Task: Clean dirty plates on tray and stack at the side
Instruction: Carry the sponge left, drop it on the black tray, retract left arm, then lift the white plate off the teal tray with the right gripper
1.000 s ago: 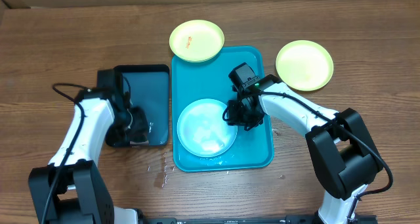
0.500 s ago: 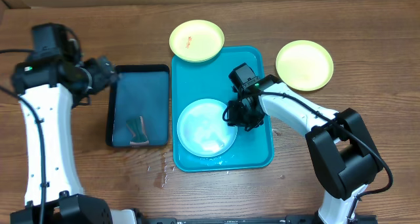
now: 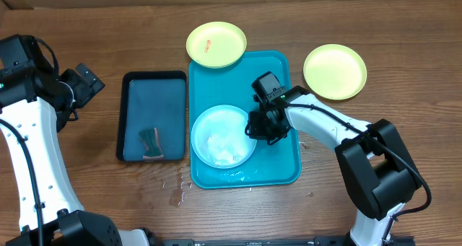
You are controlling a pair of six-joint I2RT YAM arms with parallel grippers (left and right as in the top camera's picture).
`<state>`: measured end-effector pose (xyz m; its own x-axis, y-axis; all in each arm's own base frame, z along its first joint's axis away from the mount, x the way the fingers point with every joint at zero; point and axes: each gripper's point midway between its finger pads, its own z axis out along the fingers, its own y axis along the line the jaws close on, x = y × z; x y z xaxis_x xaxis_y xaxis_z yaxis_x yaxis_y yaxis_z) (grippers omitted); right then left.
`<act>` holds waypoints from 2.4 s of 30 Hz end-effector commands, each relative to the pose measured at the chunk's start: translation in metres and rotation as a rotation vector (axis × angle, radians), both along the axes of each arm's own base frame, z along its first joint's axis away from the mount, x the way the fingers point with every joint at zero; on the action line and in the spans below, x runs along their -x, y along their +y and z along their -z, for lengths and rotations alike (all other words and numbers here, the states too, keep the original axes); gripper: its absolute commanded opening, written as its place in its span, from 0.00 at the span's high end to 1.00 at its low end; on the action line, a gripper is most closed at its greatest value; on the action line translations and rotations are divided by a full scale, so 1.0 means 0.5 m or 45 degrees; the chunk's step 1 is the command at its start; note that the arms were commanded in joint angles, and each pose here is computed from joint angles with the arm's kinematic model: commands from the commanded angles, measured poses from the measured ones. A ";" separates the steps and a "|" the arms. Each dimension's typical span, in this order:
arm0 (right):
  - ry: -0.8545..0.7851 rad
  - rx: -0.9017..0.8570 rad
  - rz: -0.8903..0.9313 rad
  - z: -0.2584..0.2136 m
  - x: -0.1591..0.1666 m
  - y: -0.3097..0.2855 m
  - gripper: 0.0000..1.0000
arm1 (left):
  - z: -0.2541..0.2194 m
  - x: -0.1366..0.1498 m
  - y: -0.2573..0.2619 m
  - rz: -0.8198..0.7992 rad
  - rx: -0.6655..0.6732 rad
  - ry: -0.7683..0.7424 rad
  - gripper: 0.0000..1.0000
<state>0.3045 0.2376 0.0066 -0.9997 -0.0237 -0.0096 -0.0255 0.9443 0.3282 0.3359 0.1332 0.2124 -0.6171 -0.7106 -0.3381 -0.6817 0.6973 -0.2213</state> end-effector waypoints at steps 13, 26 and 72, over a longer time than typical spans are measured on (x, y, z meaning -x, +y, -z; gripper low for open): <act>-0.106 0.031 0.152 -0.166 -0.140 -0.065 0.96 | -0.016 -0.002 0.002 -0.020 -0.003 -0.027 0.00; -0.532 -0.001 0.111 -0.251 -0.205 0.101 0.96 | -0.016 -0.002 0.002 -0.020 -0.003 -0.026 0.00; -2.243 0.434 -0.498 -0.673 -0.210 0.411 0.96 | -0.016 -0.002 0.001 -0.020 -0.003 -0.026 0.00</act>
